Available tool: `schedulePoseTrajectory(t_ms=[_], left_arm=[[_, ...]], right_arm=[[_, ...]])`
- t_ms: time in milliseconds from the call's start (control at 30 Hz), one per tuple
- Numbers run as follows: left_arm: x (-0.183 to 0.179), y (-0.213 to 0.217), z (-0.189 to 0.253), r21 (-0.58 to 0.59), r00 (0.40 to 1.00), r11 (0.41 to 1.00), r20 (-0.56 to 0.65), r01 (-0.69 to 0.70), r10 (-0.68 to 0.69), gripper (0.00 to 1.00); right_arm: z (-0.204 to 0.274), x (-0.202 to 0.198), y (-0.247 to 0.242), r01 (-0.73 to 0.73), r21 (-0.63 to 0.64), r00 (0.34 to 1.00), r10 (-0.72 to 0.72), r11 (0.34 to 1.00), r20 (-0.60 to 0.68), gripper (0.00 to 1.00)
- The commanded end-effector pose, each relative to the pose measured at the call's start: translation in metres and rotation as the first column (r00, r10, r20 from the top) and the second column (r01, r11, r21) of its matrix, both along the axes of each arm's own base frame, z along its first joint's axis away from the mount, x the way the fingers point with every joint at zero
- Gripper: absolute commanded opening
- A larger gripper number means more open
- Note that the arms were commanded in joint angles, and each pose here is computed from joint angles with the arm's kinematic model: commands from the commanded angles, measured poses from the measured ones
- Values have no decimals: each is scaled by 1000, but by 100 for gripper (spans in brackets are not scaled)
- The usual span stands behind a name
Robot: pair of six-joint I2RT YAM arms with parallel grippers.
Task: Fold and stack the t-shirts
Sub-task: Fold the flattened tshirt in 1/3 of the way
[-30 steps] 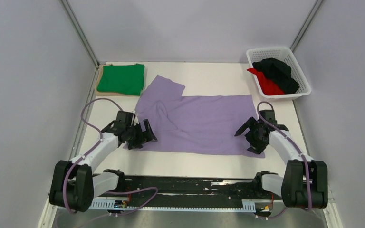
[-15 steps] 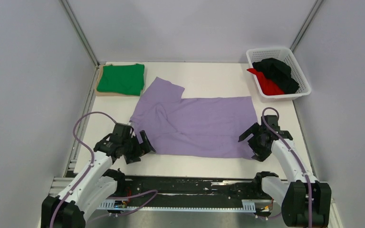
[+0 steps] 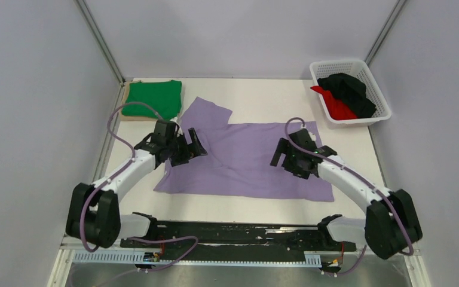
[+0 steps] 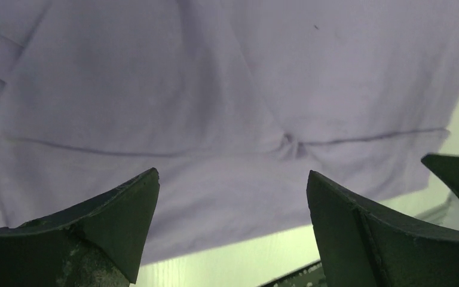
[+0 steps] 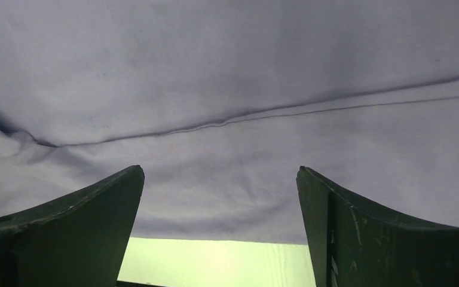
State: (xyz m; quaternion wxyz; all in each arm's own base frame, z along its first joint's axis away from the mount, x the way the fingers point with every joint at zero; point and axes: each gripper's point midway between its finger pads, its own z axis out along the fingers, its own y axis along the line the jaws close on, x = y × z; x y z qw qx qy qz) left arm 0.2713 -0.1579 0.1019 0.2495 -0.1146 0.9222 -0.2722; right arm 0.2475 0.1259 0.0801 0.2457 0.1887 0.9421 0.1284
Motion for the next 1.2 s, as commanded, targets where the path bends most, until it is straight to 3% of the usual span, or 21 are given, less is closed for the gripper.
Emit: schedulePoseTrajectory(t_ms=[0,133,300,533,833,1167], left_arm=[[38,20,-24,174,998,983,45,-52,45,100],[26,23,-57,205,998,978,-40,-29,38,100],[-14,28,-94,199,984,980,-170,-13,48,100],[-78,32,-99,153,952,988,-303,8,40,100],[-102,35,-74,101,967,994,-243,-52,75,100],[-71,34,-57,106,988,991,-120,-82,95,100]], right_arm=[[-15,15,37,-113,-77,993,116,991,36,100],[-51,2,44,-171,-126,984,163,977,-69,100],[-81,-32,43,-283,-168,952,254,944,-172,100],[-97,-86,23,-278,-178,925,213,944,-314,100],[-78,-111,26,-263,-77,930,232,962,-284,100],[-73,-131,43,-242,81,920,255,967,-297,100]])
